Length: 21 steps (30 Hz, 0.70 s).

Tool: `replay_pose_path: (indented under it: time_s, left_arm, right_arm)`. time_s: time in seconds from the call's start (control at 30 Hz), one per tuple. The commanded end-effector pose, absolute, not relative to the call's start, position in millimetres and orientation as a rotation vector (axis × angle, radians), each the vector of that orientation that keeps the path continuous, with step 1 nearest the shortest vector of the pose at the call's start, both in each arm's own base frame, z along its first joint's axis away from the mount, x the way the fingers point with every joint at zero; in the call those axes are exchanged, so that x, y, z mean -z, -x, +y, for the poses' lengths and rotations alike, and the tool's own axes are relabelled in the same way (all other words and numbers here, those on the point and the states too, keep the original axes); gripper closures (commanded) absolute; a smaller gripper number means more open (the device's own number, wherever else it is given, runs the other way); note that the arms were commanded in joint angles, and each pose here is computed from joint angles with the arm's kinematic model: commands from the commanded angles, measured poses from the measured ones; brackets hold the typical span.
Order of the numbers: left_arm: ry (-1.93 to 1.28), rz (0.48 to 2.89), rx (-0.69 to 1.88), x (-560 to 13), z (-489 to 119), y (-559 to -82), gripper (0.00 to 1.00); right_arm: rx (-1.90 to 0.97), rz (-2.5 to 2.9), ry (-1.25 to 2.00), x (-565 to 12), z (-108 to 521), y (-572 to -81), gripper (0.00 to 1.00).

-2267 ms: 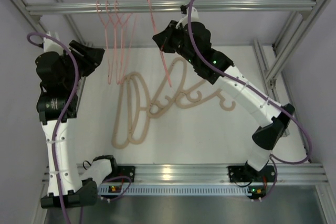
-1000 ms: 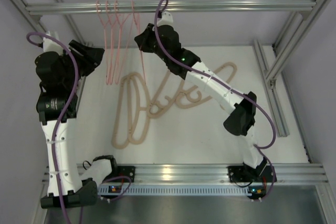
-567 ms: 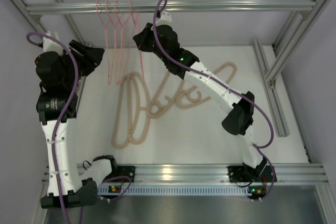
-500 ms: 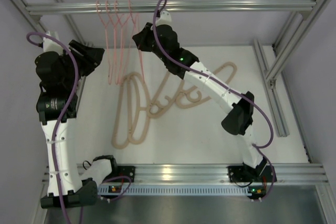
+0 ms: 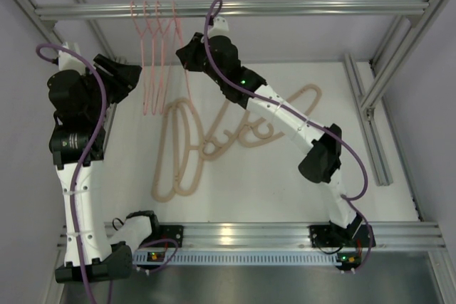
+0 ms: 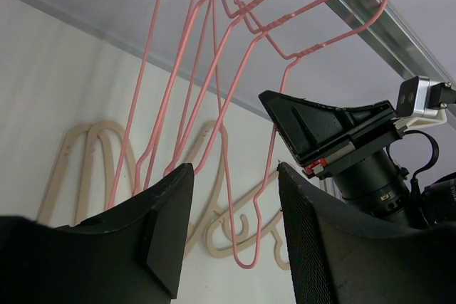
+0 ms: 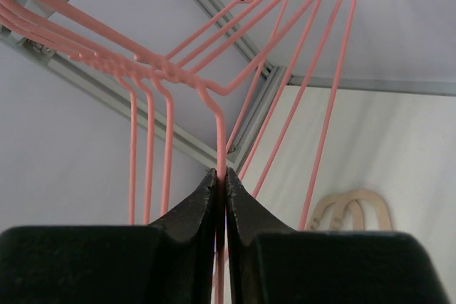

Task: Organize the hangers

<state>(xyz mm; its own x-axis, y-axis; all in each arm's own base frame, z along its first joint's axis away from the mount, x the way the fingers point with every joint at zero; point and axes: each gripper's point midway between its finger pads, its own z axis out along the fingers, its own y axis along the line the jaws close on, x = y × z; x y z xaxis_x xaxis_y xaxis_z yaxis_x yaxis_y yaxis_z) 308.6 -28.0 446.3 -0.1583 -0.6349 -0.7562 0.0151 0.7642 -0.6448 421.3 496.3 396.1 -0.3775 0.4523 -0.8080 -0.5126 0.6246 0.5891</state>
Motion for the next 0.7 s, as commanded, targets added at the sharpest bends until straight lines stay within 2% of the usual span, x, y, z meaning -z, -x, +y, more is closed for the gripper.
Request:
replay_pose_path:
  time_s: [0.0, 0.13, 0.27, 0.37, 0.67]
  left_arm:
    - [0.476, 1.618, 0.602, -454, -27, -307, 0.44]
    - [0.480, 1.619, 0.597, -453, -27, -306, 0.44]
    - [0.479, 1.621, 0.596, -452, -27, -306, 0.44]
    - [0.478, 1.621, 0.595, -451, -27, -306, 0.44]
    - [0.478, 1.627, 0.592, -447, -27, -304, 0.44]
  right_arm:
    - [-1.092, 1.583, 0.073, -427, 505, -409, 0.92]
    - [-1.095, 1.573, 0.070, -431, 502, -404, 0.71]
    - [-1.091, 1.561, 0.072, -438, 497, -399, 0.59]
    - [-1.080, 1.566, 0.063, -440, 491, -394, 0.52]
    - [-1.083, 1.546, 0.077, -456, 473, -370, 0.39]
